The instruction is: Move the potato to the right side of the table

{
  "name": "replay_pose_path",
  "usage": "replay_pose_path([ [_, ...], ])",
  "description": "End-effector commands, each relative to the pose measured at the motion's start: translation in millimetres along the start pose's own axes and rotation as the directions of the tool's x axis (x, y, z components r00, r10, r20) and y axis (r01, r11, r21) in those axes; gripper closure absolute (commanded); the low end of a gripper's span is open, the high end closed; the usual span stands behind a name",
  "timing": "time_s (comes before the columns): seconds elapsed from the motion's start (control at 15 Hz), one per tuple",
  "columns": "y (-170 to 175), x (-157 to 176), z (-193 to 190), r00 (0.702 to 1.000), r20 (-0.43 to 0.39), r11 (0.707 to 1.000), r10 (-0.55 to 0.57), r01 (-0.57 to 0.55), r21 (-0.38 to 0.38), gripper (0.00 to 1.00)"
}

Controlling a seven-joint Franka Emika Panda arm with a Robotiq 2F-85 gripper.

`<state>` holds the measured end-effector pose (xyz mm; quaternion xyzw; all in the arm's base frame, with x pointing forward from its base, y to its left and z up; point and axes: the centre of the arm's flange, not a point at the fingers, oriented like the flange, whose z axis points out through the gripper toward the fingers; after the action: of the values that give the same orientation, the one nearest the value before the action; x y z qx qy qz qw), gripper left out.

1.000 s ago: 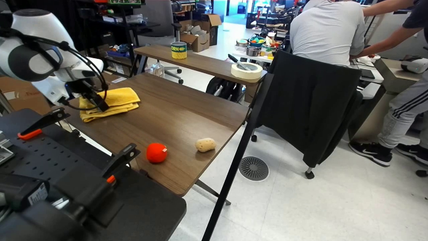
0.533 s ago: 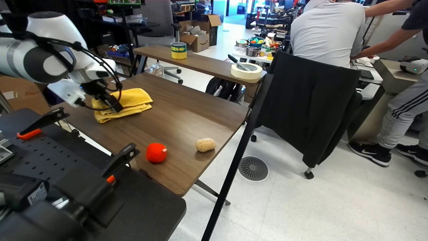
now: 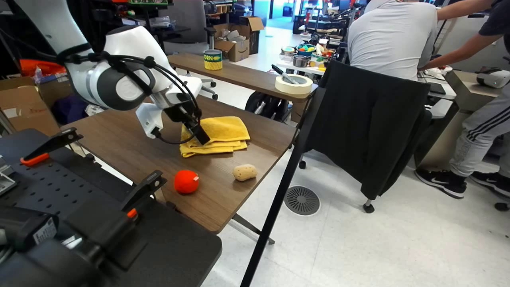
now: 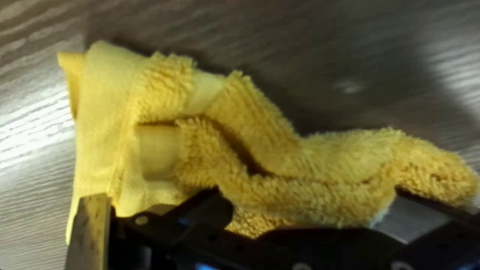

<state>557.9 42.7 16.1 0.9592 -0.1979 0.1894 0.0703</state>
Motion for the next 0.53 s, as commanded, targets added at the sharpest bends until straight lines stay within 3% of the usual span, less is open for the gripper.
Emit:
replay_pose_path([
  [0.0,-20,12,53,0.981,0.0,0.98,0.193,-0.193,-0.054,0.0],
  [0.2,-36,24,62,0.941,-0.072,0.941,0.33,-0.334,-0.056,0.0],
  [0.47,-23,40,77,0.877,-0.203,0.881,0.436,-0.462,-0.101,0.0],
])
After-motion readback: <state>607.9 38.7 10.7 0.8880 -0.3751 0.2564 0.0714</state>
